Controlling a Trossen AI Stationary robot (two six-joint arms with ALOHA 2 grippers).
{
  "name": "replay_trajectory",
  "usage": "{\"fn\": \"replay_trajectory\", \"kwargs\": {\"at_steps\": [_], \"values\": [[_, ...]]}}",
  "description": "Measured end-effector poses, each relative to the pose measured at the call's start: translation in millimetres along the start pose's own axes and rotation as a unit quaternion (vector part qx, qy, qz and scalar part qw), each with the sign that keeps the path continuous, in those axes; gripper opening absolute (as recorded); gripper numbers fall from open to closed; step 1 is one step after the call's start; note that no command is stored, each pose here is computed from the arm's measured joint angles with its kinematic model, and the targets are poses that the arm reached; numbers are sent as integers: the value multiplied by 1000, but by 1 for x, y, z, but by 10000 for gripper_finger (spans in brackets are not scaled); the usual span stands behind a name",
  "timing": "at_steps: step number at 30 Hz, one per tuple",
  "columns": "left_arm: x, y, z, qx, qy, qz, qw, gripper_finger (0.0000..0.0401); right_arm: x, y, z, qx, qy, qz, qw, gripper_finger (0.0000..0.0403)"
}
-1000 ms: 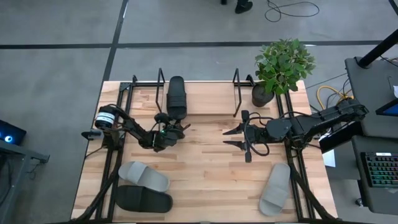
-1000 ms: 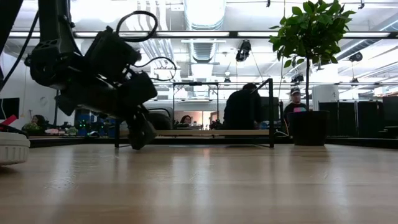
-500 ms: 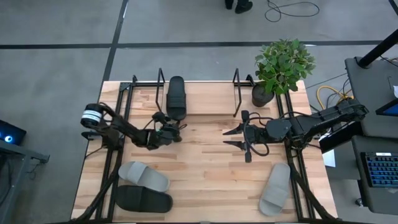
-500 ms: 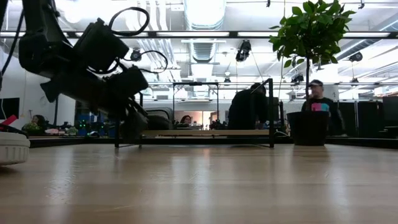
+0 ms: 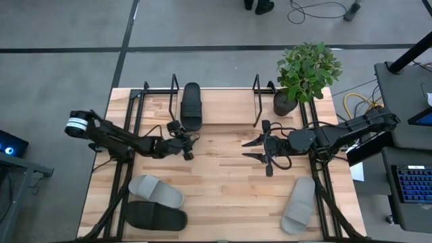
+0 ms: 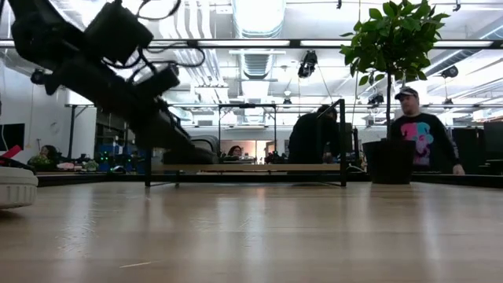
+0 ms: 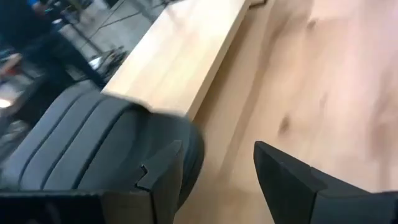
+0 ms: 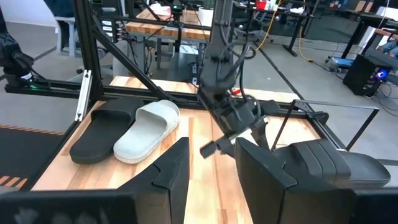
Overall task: Pick and place slides into the shelf
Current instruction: Put the black slipper on the shelf
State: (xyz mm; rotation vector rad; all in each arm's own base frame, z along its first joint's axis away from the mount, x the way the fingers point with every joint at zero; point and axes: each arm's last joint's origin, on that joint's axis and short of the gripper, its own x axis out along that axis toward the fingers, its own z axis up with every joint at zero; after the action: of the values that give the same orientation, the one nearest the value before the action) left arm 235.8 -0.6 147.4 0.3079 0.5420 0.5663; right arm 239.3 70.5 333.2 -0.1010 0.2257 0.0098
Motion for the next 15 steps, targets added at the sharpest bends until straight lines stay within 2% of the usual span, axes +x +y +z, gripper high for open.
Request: {"fn": "replay_trajectory", "kwargs": {"at_steps": [3,10,15], "values": [[-6,5,8,-17,-25,-23,999,181,0,0,-1,0,1,0,1000,121],[-20,18,26,-59,-78,-15,995,176,1,0,-4,-2,6,0,1000,121],[-26,25,40,-97,-131,-6,987,138,1,0,-8,-8,26,1,1000,121]]}}
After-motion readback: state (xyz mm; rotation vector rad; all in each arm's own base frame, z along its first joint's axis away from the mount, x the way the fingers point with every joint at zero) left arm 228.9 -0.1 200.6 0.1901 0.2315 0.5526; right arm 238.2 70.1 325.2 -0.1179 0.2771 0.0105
